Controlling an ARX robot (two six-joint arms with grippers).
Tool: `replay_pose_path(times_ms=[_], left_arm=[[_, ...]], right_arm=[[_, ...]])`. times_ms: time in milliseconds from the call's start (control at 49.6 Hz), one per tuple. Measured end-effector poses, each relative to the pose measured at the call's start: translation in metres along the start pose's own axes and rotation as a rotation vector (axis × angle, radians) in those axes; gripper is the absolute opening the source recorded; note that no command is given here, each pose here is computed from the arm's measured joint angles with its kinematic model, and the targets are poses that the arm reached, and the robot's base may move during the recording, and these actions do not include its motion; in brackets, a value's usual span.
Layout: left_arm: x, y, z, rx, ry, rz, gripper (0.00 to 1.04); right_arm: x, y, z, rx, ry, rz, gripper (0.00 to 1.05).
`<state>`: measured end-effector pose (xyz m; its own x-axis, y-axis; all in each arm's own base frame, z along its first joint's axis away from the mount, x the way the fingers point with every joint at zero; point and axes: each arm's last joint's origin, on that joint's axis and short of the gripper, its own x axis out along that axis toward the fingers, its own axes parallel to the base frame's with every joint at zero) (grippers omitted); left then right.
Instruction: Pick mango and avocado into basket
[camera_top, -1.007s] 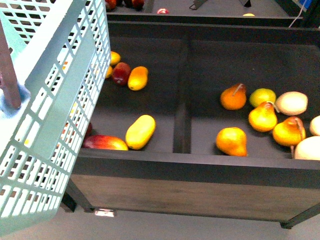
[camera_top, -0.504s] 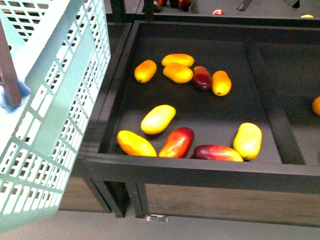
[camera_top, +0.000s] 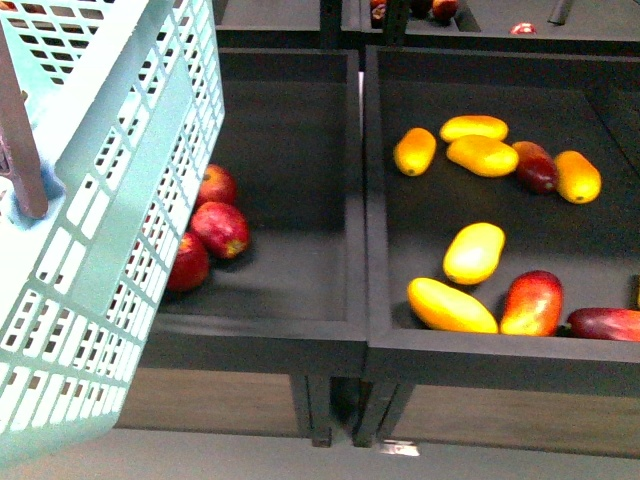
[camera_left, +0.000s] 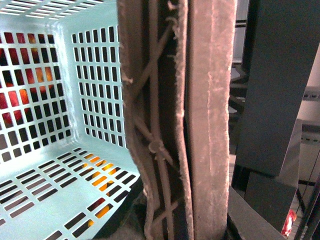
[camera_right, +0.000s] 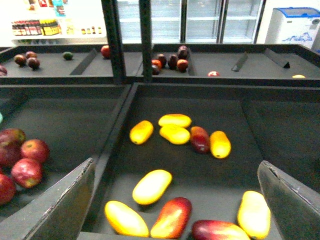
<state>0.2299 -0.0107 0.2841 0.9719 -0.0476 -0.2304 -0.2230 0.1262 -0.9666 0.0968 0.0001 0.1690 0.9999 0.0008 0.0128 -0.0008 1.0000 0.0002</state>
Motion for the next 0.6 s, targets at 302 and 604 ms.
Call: replay_pose_path(times_ms=[302,604], left_arm=[[0.0001,0.0002,0.0,0.002,-0.002,0.001,0.18],[0.0,0.0004,0.0035,0.013,-0.041,0.005,0.18]], right_arm=[[0.0,0.0,-0.0001,0.0,0.001,0.0,0.96],[0.0,0.0001,0.0,0.0,0.0,0.005,0.96]])
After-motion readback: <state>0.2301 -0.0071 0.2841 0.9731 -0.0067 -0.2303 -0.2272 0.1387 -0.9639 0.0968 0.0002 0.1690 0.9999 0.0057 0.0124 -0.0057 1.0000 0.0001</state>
